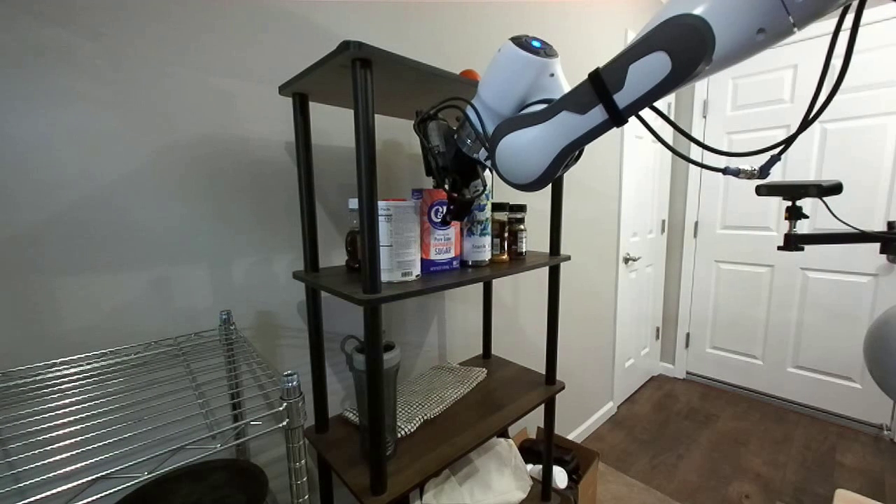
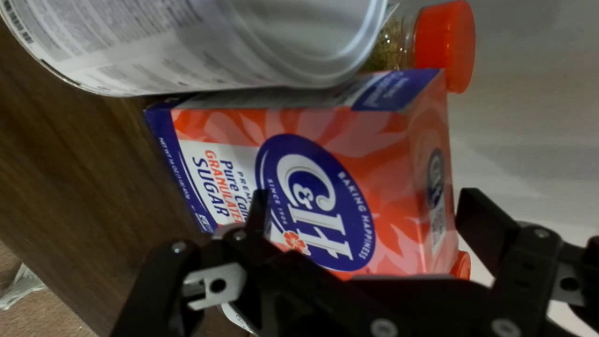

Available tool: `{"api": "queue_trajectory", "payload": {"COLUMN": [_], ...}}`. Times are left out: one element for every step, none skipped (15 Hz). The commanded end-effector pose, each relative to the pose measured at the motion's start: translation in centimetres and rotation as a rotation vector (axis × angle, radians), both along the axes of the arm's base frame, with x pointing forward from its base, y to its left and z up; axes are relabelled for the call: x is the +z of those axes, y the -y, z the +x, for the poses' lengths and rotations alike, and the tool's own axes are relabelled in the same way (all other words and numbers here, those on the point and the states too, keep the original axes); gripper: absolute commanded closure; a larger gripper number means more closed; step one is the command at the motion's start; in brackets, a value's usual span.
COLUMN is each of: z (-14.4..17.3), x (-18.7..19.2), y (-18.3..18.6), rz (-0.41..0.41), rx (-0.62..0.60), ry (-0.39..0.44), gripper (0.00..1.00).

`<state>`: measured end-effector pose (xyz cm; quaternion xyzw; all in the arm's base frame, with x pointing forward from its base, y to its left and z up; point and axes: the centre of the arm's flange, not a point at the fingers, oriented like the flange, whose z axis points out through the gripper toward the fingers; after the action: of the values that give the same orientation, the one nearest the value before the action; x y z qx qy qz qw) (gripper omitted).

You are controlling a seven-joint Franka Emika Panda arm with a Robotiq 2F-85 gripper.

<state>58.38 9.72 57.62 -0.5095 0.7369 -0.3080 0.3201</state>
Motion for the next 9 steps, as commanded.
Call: {"api": "queue_trajectory", "payload": {"z": [1.2, 1.0, 0.9, 0.6, 0.5, 0.3, 0.3, 0.1, 0.0], "x": [-0.6, -0.7, -0.7, -0.8, -0.9, -0.9, -0.9, -1.1, -1.1], "y": [0.2, 0.3, 0.3, 0.5, 0.6, 0.8, 0.9, 1.0, 1.0], "rz": [0.008, 0.004, 0.003, 0.003, 0.002, 0.003, 0.004, 0.004, 0.003], "rx": [-0.018, -0.021, -0.022, -0.025, -0.027, -0.031, -0.031, -0.03, -0.029], "ry": [-0.018, -0.023, -0.024, -0.028, -0.029, -0.03, -0.03, -0.034, -0.036], "gripper": [0.0, 0.0, 0.0, 0.0, 0.0, 0.0, 0.0, 0.0, 0.0]}}
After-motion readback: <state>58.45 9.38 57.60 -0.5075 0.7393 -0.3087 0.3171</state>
